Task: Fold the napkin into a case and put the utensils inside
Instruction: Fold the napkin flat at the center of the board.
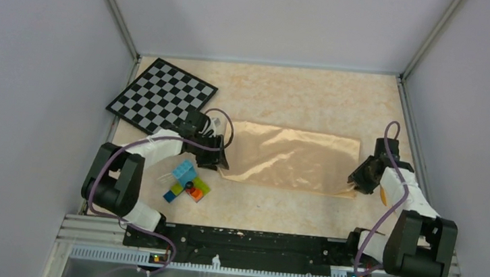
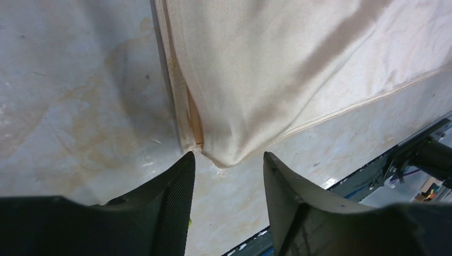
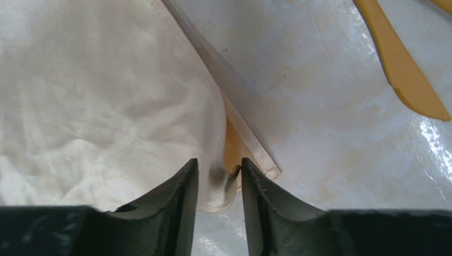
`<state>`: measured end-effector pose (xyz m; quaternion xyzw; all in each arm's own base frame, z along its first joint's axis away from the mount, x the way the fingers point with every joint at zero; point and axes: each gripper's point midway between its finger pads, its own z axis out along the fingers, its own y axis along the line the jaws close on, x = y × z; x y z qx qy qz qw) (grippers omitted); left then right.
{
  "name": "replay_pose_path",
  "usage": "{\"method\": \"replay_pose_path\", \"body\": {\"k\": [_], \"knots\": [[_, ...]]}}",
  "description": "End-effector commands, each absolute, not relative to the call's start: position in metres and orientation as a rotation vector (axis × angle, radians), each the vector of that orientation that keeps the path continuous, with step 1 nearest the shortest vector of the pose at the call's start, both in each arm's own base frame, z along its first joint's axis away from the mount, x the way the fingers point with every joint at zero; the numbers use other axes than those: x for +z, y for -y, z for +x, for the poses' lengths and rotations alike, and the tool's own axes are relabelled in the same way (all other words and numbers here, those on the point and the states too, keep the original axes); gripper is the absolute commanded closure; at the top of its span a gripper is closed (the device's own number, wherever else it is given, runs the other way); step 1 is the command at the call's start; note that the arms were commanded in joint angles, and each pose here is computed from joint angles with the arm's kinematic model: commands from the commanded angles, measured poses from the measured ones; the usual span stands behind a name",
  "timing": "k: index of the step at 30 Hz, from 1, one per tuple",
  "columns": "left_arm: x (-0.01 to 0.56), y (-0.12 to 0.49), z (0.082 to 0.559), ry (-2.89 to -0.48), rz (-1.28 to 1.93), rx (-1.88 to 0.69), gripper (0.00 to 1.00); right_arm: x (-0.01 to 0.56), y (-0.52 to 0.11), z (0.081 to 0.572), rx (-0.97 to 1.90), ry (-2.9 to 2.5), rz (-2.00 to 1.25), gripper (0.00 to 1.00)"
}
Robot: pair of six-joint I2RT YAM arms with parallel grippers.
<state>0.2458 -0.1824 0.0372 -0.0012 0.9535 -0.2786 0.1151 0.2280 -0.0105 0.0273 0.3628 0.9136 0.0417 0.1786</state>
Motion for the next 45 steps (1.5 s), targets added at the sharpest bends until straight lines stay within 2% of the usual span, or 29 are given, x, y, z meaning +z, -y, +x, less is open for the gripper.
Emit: {"method": "replay_pose_path", "body": {"k": [1,7,10,12,15,22,25,30,37,41,45], "knots": [[0.085,0.183,0.266,-2.653,0.075,-0.778,0.42,0.068,0.016,0.235,0.107,-2.479,0.983,0.60],[0.112,0.208,0.263,-2.590,0.172,-0.868,0.32,0.079,-0.010,0.247,0.269,-2.509,0.798,0.45],[0.106,0.216,0.263,-2.599,0.196,-0.871,0.24,0.079,-0.028,0.254,0.393,-2.530,0.705,0.37],[0.096,0.210,0.270,-2.619,0.188,-0.798,0.18,0.076,-0.033,0.258,0.436,-2.534,0.675,0.36],[0.082,0.202,0.279,-2.639,0.167,-0.702,0.02,0.068,-0.032,0.261,0.434,-2.545,0.672,0.36],[0.051,0.207,0.266,-2.729,0.172,-0.760,0.01,0.058,-0.031,0.263,0.421,-2.550,0.684,0.36],[0.065,0.214,0.262,-2.680,0.174,-0.844,0.04,0.055,-0.031,0.263,0.424,-2.555,0.689,0.36],[0.086,0.201,0.264,-2.641,0.135,-0.749,0.06,0.053,-0.031,0.264,0.428,-2.559,0.690,0.37],[0.129,0.219,0.258,-2.531,0.131,-0.940,0.06,0.055,-0.031,0.265,0.426,-2.558,0.694,0.37],[0.110,0.201,0.268,-2.583,0.081,-0.760,0.01,0.056,-0.031,0.265,0.426,-2.554,0.693,0.37],[0.085,0.203,0.270,-2.667,0.085,-0.745,0.01,0.055,-0.033,0.265,0.444,-2.554,0.691,0.37]]}}
